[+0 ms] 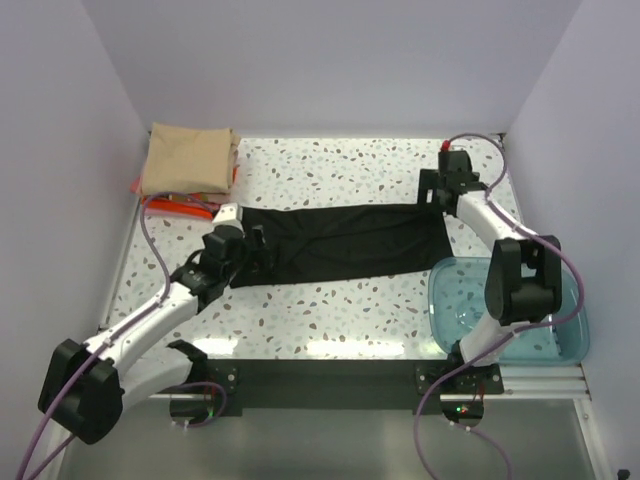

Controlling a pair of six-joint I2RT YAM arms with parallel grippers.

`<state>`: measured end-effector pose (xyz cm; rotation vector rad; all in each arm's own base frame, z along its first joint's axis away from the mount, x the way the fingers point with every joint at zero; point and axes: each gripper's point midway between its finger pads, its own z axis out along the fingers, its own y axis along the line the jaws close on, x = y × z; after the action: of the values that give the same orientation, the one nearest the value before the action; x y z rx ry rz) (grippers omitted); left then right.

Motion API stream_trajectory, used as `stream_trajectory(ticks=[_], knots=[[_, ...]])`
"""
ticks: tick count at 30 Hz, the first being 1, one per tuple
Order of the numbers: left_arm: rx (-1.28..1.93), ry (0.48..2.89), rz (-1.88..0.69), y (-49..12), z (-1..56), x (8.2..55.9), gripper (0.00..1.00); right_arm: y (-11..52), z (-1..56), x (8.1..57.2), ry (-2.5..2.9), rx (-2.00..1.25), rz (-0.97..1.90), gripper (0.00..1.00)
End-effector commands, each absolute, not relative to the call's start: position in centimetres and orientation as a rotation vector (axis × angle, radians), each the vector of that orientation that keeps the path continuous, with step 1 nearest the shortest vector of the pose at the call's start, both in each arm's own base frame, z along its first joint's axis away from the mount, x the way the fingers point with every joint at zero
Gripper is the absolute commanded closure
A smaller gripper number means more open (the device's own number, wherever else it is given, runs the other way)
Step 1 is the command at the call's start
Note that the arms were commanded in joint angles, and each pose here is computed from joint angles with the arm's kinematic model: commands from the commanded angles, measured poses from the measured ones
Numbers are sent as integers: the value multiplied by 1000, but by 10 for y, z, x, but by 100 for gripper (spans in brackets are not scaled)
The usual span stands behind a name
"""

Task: Fold and stack the t-shirts
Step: Fold the tshirt

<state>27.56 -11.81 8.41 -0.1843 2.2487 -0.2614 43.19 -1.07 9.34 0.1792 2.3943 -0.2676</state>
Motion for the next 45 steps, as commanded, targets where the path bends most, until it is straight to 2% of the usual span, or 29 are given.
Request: stream_trajectory(ticks=[1,4,6,12,15,18,22,26,29,32,35,45], knots=[[-230,2134,-259,-116,139,293,0,-12,138,430,2295,248,-240,1],[-237,2092,-288,-127,152,312,0,20,143,435,2299,148,-48,1],[-248,2078,-316,-138,161,329,0,36,141,440,2306,91,-94,1],[-239,2220,-341,-173,119,374,0,41,110,453,2420,27,-294,1],[-256,2301,-310,-176,80,387,0,40,87,451,2471,-3,-330,1],[-294,2346,-348,-171,58,394,0,30,65,443,2531,-18,-423,1],[-351,2425,-279,-151,23,391,0,5,51,436,2558,2,-612,1],[-396,2455,-238,-131,10,384,0,-30,62,419,2558,108,-771,1],[-411,2458,-198,-123,8,381,0,-55,72,401,2558,241,-786,1],[-406,2455,-180,-120,11,381,0,-71,86,388,2528,377,-716,1],[-394,2447,-183,-120,18,384,0,-62,99,394,2496,378,-574,1],[-288,2376,-291,-139,71,389,0,47,122,439,2422,157,206,1]])
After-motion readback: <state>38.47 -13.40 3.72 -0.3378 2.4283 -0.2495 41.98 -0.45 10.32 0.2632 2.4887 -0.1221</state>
